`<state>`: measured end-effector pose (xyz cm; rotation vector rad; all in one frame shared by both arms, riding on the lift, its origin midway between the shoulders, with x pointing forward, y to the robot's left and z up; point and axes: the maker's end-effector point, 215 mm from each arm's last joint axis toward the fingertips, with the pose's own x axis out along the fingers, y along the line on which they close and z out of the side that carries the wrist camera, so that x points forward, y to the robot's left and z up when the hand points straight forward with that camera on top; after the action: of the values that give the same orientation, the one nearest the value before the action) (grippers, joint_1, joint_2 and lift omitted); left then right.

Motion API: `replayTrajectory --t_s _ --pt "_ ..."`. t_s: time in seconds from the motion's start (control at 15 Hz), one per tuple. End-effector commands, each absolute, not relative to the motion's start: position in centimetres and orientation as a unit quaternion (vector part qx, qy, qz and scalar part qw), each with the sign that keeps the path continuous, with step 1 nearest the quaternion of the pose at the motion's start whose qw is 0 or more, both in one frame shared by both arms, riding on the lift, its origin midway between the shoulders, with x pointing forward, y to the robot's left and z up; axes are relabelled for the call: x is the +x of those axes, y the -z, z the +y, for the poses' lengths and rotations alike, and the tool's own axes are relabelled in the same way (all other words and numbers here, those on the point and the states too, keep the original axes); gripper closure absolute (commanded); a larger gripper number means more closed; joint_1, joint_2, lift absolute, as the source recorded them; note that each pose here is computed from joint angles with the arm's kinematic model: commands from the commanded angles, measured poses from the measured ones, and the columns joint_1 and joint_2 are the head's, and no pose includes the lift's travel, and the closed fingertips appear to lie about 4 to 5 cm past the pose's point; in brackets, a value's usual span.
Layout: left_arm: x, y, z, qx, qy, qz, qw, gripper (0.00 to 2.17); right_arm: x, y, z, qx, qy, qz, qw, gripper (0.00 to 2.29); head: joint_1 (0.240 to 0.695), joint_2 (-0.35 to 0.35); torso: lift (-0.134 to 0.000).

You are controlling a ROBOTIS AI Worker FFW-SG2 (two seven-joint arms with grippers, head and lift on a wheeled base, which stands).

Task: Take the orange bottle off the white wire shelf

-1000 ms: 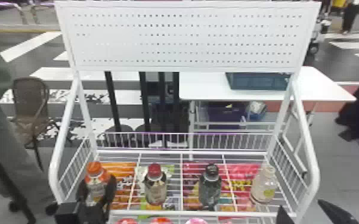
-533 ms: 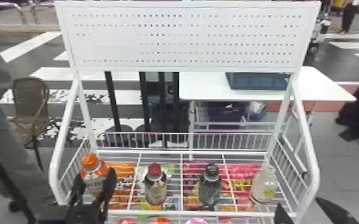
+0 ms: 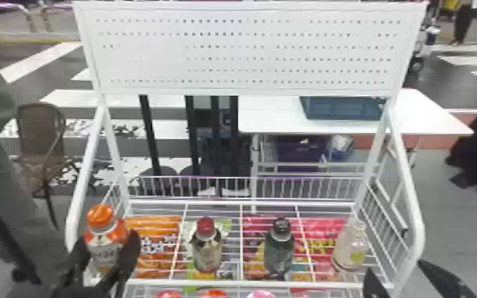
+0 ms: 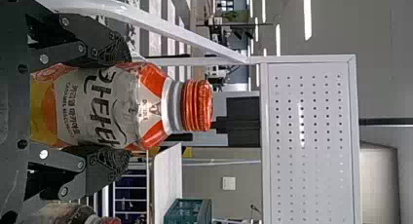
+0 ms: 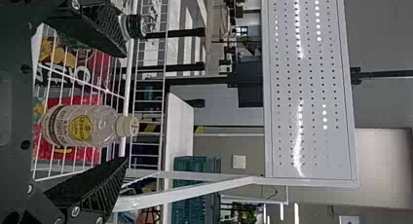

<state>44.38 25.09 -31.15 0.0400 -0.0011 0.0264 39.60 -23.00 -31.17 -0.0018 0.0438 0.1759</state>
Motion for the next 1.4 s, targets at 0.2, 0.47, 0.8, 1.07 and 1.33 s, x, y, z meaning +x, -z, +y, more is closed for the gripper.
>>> replayTrajectory --t_s 0.2,0.47,0.8,1.07,1.33 --pt "39.8 28.2 23.1 0.028 -0.005 -0.032 0.999 0.64 39.7 31.1 -23.2 -0.005 -0.09 0.022 0.996 0.14 0.499 0.0 0.0" --pt "38.6 27.6 21.7 0.031 0.003 -0.045 0.999 0.64 39.5 31.2 -23.3 -0.007 -0.09 0.023 0.996 0.14 0.499 0.0 0.0" --pt "38.6 27.5 21.8 0.033 0.002 -0.046 0.998 0.64 39.5 31.1 -23.2 -0.006 -0.092 0.023 0.995 0.14 0.499 0.0 0.0" --pt "38.8 27.6 21.9 0.034 0.002 -0.046 0.998 0.64 39.5 31.1 -23.1 -0.006 -0.093 0.023 0.995 0.14 0.499 0.0 0.0" --pt "38.9 27.9 21.8 0.036 0.003 -0.043 0.998 0.64 39.5 31.0 -23.1 -0.005 -0.093 0.022 0.995 0.14 0.499 0.0 0.0"
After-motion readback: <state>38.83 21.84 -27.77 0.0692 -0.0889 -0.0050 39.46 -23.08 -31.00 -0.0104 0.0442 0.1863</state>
